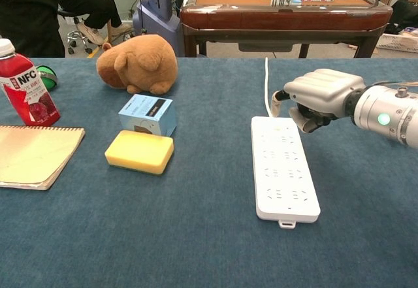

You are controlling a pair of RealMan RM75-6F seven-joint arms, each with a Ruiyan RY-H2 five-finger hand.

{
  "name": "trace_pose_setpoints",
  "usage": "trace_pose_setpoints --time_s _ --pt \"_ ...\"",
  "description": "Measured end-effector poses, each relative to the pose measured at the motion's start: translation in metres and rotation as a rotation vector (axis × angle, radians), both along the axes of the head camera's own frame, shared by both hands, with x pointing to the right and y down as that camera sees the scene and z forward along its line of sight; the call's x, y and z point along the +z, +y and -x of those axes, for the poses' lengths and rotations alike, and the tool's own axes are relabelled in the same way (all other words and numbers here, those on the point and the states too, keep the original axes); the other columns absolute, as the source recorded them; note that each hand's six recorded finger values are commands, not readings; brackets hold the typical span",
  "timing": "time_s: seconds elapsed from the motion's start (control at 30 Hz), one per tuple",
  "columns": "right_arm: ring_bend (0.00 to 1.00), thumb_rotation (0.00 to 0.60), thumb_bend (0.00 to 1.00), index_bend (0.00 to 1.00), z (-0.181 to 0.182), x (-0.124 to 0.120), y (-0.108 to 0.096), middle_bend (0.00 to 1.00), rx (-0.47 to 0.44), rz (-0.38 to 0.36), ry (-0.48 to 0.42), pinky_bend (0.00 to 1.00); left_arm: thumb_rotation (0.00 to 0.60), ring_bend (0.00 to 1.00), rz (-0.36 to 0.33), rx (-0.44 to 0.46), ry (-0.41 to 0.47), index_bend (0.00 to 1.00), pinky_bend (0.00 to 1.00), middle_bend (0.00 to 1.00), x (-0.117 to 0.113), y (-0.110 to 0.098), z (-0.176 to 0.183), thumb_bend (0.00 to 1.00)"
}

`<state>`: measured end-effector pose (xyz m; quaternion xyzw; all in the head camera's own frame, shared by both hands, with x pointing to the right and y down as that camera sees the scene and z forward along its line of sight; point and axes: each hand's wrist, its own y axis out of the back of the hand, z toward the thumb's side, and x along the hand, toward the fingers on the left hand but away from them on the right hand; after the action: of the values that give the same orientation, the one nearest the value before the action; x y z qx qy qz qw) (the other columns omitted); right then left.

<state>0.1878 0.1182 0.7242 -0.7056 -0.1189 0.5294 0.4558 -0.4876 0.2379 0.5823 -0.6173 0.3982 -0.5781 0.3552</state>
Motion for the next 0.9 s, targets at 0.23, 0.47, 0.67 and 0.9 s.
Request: trace_pose_setpoints --time_s 0.23,0.47,0.67,0.9 --pt "1.0 0.6 0.72 0.29 0.0 0.004 0.003 1.0 -0.002 0.017 0.01 1.0 0.6 0.44 0.004 -0.001 -0.006 0.5 0.72 0.56 0.001 0.0 0.0 0.13" --pt "1.0 0.6 0.72 0.29 0.001 0.007 0.006 0.99 -0.008 0.028 0.018 1.0 0.6 0.44 0.003 -0.003 -0.006 0.5 0.72 0.56 0.001 0.0 0.001 0.13" --pt "1.0 0.6 0.72 0.29 0.0 0.009 0.008 1.0 -0.007 0.033 0.024 1.0 0.6 0.44 0.004 -0.004 -0.007 0.5 0.71 0.56 0.001 0.0 0.001 0.13" --pt "1.0 0.6 0.72 0.29 -0.003 0.011 0.009 0.99 -0.001 0.039 0.027 1.0 0.6 0.44 0.004 -0.003 -0.007 0.5 0.72 0.56 0.001 0.0 0.001 0.13"
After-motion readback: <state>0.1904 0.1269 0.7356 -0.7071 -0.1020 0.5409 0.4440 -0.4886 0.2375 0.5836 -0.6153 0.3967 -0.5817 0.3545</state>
